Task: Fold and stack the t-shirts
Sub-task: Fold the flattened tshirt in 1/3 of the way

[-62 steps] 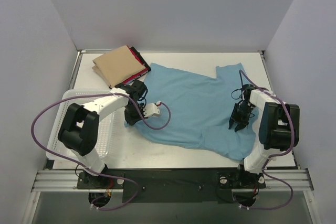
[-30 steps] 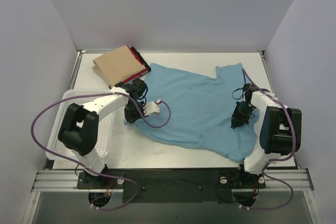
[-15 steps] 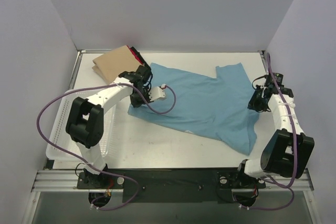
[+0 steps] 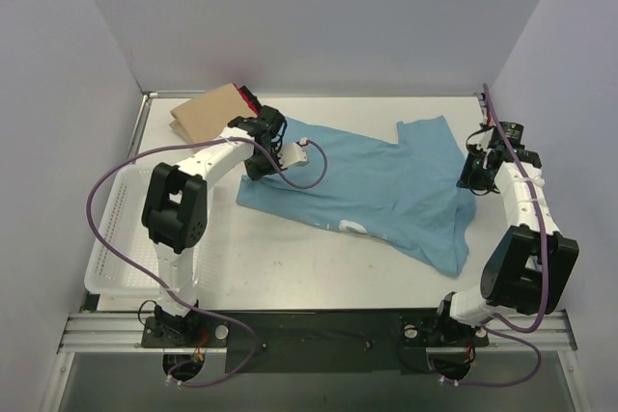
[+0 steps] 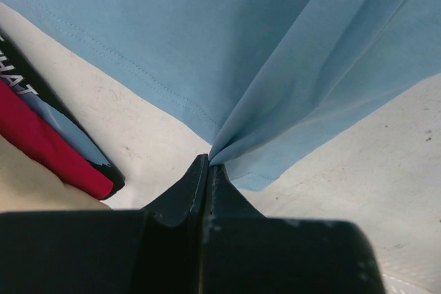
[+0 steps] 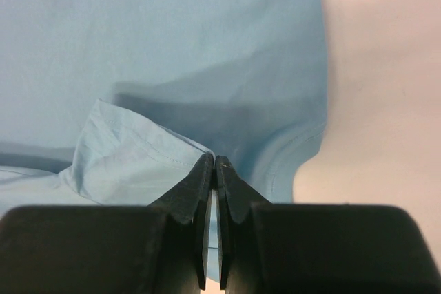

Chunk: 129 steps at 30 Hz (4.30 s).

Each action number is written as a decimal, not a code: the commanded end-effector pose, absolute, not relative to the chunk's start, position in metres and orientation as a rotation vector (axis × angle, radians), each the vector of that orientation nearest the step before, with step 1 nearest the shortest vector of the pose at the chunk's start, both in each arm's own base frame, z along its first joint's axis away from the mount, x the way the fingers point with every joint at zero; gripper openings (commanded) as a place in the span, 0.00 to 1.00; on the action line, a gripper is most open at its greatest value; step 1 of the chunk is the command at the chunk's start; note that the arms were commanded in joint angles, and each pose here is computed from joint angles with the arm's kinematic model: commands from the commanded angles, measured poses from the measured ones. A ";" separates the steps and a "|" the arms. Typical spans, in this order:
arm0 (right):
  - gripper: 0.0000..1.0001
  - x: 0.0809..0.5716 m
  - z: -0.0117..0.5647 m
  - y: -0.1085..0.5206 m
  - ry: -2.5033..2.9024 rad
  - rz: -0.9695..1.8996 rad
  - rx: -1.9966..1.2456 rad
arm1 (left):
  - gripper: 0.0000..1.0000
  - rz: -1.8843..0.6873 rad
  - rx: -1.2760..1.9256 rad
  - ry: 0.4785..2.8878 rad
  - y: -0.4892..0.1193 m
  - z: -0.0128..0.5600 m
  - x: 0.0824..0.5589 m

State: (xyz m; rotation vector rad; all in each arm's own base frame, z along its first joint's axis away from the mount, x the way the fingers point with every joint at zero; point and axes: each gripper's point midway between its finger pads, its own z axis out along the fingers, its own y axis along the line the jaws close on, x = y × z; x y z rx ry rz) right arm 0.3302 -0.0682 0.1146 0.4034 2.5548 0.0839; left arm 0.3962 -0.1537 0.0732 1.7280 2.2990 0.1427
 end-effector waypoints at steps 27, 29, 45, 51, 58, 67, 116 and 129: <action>0.00 0.380 0.136 -0.072 2.519 0.092 0.254 | 0.51 0.363 1.402 2.178 -0.155 0.095 0.479; 0.00 0.389 0.133 -0.070 2.526 0.095 0.247 | 0.55 0.377 1.317 2.170 -0.146 0.111 0.494; 0.67 0.407 0.117 -0.103 2.702 -0.260 0.599 | 0.83 -0.013 2.083 1.944 -0.137 0.067 0.362; 0.74 0.299 0.108 -0.106 2.689 -0.202 1.108 | 0.83 0.117 2.110 1.864 -0.133 0.057 0.384; 0.63 0.200 0.072 -0.089 2.460 -0.053 1.675 | 0.67 0.146 2.102 1.872 -0.127 0.034 0.389; 0.59 0.172 0.012 -0.059 2.270 0.013 2.009 | 0.14 -0.045 2.020 1.990 -0.127 0.029 0.374; 0.00 0.318 0.119 -0.066 2.500 0.125 0.780 | 0.48 -1.073 0.980 2.150 -0.484 0.176 0.341; 0.00 0.324 0.049 -0.059 2.591 0.169 0.945 | 0.60 -0.908 0.750 2.317 -0.564 0.087 0.339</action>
